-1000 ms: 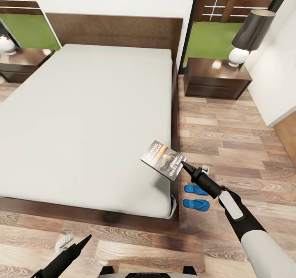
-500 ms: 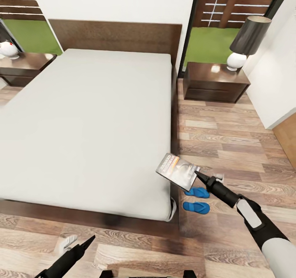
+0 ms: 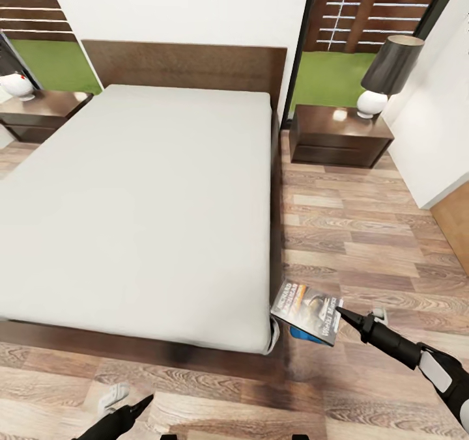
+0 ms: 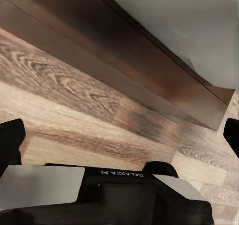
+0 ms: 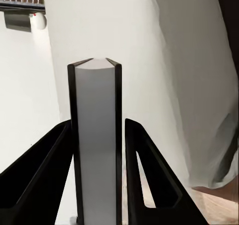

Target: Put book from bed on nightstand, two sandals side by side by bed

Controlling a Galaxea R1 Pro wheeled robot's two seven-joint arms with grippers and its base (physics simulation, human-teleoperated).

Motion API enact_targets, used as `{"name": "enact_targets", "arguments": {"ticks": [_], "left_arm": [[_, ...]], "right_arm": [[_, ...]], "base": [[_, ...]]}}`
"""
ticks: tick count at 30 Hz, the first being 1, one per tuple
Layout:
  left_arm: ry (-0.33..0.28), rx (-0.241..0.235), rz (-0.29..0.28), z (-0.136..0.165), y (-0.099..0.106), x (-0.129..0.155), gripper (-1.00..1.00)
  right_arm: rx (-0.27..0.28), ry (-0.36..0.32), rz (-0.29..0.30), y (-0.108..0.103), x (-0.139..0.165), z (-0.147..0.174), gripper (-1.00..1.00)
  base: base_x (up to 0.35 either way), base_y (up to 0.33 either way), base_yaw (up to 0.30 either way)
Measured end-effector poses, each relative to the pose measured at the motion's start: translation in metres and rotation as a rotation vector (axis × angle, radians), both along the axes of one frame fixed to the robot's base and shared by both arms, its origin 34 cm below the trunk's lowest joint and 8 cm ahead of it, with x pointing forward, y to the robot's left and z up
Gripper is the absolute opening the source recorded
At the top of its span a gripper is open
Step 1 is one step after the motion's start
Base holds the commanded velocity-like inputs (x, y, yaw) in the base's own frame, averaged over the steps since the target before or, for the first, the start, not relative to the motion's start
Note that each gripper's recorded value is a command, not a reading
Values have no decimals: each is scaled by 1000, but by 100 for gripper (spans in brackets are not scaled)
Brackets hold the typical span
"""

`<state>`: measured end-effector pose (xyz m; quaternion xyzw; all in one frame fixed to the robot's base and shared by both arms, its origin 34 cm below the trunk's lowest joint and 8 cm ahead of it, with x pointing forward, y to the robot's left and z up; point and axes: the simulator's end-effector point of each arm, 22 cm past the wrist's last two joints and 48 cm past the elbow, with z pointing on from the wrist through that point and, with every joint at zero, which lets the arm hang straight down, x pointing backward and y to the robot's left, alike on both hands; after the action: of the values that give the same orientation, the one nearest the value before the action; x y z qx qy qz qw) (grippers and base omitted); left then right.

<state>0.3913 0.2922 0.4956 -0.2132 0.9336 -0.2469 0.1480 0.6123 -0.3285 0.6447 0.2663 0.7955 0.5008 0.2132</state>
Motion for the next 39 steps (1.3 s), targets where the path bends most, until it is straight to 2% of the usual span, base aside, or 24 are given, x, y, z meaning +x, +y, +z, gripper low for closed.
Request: {"name": "enact_targets", "arguments": {"ticks": [1,2,6,15,18,20,23,27,34,39], "left_arm": [[17,9,-19,-2,0,-9,100],[67,30,-106,-6,-3,-35,100],[120,49,-250,-8,-9,-67,100],[135,55,-338,-6,-12,-80,100],[143,51,-407,-5,-15,-89,100],[154,45,-486,-4,-18,-99,100],[162,42,-563,-3,-20,-108,100],[164,44,-594,-2,-19,-111,100],[165,51,-598,-3,-18,-112,100],[164,52,-597,-3,-19,-111,100]], "right_arm": [[1,7,-5,-1,-2,-1,-100],[-2,23,-8,-3,-7,-5,-100],[-3,36,-12,-4,-12,-6,-100],[-4,28,-12,-5,-10,-1,-100],[-4,23,-12,-5,-9,1,-100],[-4,20,-11,-5,-8,3,-100],[-4,16,-12,-5,-7,5,-100],[-14,23,7,-3,-11,3,-100],[-29,37,38,-1,-17,0,-100],[-57,6,45,-2,-15,0,-100]], "base": [[0,0,0],[0,0,0],[0,0,0],[0,0,0],[0,0,0],[0,0,0],[0,0,0],[0,0,0],[0,0,21],[0,0,237]]}}
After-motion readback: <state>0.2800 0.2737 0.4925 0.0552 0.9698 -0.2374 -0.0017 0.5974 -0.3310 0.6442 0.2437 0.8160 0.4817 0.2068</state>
